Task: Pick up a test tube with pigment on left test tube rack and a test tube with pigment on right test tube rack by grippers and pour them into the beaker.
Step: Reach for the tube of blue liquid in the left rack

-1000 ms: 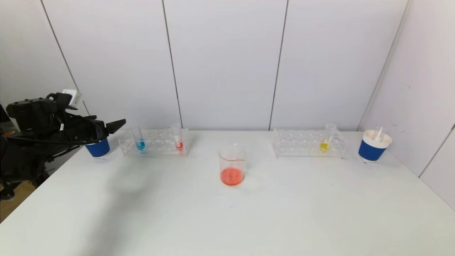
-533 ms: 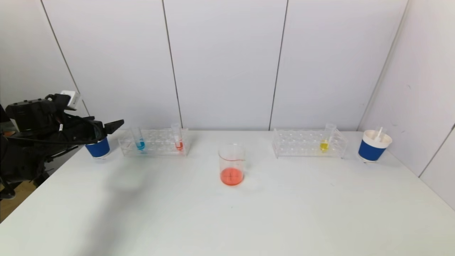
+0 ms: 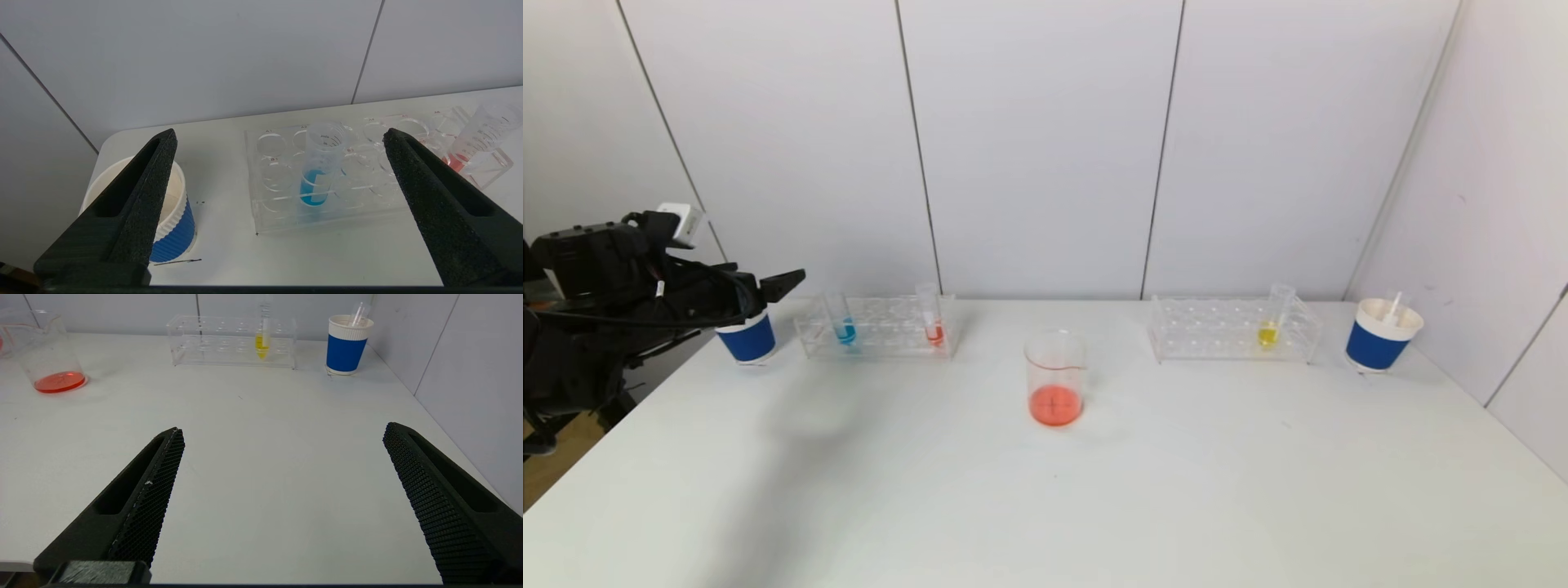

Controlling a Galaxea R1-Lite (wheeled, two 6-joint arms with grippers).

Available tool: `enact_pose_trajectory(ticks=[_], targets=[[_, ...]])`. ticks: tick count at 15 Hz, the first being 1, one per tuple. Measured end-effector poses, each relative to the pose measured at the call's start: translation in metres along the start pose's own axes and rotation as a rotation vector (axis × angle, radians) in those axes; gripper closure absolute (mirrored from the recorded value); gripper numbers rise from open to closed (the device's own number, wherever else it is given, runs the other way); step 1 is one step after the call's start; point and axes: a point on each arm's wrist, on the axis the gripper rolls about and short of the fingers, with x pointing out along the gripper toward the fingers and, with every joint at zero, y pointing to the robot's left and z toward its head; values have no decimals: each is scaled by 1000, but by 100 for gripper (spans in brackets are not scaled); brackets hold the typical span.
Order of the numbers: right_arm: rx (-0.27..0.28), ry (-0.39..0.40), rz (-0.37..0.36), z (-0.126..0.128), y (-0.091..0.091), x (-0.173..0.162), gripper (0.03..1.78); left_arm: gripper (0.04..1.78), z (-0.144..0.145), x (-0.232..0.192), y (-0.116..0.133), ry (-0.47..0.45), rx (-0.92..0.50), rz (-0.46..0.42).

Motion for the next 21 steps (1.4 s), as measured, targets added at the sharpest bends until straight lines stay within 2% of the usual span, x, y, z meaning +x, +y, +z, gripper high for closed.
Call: enact_pose_trajectory(ticks=[2,5,7,11,14,16,21], targets=[[0,0,0,0,0,0,4,8,2,0,0,-8,-6,1],[0,0,0,0,0,0,4,31,4,0,1,-13,-23,3],[0,0,0,0,0,0,4,59,0,3,2,-7,-30,1],[0,0,0,0,0,0,4,132,-11,11,3,16,-39,-5],[0,0,0,0,0,0,4,163,-16,17,6,29,-47,-2],[0,0,0,0,0,0,4,171,-15,21,5,42,-52,3],[0,0,0,0,0,0,4,171,-3,21,1,65,-58,-3]])
